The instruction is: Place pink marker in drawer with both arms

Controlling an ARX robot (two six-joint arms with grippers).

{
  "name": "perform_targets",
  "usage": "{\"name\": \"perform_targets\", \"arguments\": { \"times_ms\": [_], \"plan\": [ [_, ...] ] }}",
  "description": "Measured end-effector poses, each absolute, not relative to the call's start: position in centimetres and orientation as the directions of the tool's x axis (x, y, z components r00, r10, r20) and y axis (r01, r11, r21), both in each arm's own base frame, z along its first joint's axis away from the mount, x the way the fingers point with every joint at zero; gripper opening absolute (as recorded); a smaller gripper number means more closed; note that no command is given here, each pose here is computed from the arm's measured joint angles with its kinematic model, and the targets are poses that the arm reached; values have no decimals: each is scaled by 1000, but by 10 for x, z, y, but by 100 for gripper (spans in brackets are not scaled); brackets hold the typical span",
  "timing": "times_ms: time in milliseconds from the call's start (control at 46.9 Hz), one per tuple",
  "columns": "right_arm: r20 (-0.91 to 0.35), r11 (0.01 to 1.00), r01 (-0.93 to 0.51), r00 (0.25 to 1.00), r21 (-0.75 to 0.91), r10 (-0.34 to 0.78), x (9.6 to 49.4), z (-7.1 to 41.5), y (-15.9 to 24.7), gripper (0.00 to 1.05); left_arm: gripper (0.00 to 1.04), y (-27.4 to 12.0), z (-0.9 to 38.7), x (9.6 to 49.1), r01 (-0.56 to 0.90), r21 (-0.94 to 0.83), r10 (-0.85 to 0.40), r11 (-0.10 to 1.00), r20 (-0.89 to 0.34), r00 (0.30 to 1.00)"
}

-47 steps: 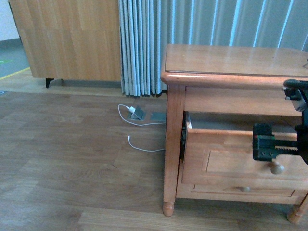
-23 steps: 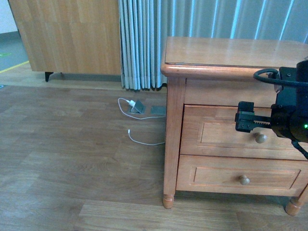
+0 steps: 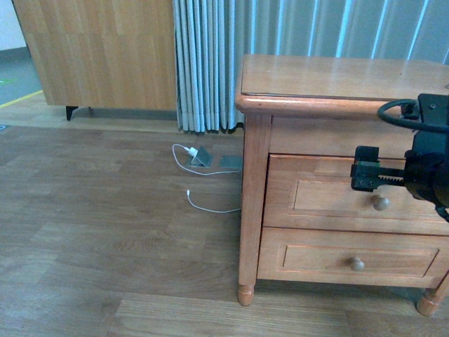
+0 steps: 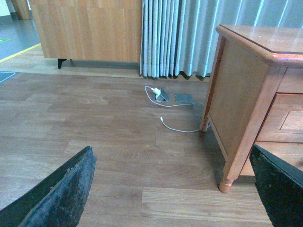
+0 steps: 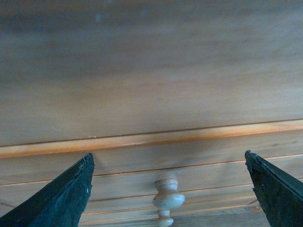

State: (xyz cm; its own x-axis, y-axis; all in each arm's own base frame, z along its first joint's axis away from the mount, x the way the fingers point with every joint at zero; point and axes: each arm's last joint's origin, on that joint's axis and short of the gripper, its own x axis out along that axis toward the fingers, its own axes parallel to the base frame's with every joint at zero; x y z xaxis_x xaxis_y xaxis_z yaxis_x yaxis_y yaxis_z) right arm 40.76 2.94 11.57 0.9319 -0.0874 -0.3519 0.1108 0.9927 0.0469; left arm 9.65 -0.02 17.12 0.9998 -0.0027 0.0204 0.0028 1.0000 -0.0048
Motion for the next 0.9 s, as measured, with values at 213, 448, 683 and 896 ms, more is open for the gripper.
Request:
{"name": "perform_targets", "arguments": {
  "times_ms": [213,448,683,896],
  "plan": [
    [-362,995,63,932,75,-32,371,151,22,96,99,0,171,97,3,-5,-3,1000,20,1000],
    [-366,992,3,930,128,44,307,184,11,96,99,0,171,97,3,-5,-3,1000,20,1000],
    [-377,967,-65,913,246,157,227,205,4,96,99,0,171,97,3,-5,-3,1000,20,1000],
    [-299,954,-53,943,296,146,169,222,-6,96,99,0,171,97,3,-5,-3,1000,20,1000]
  ]
}}
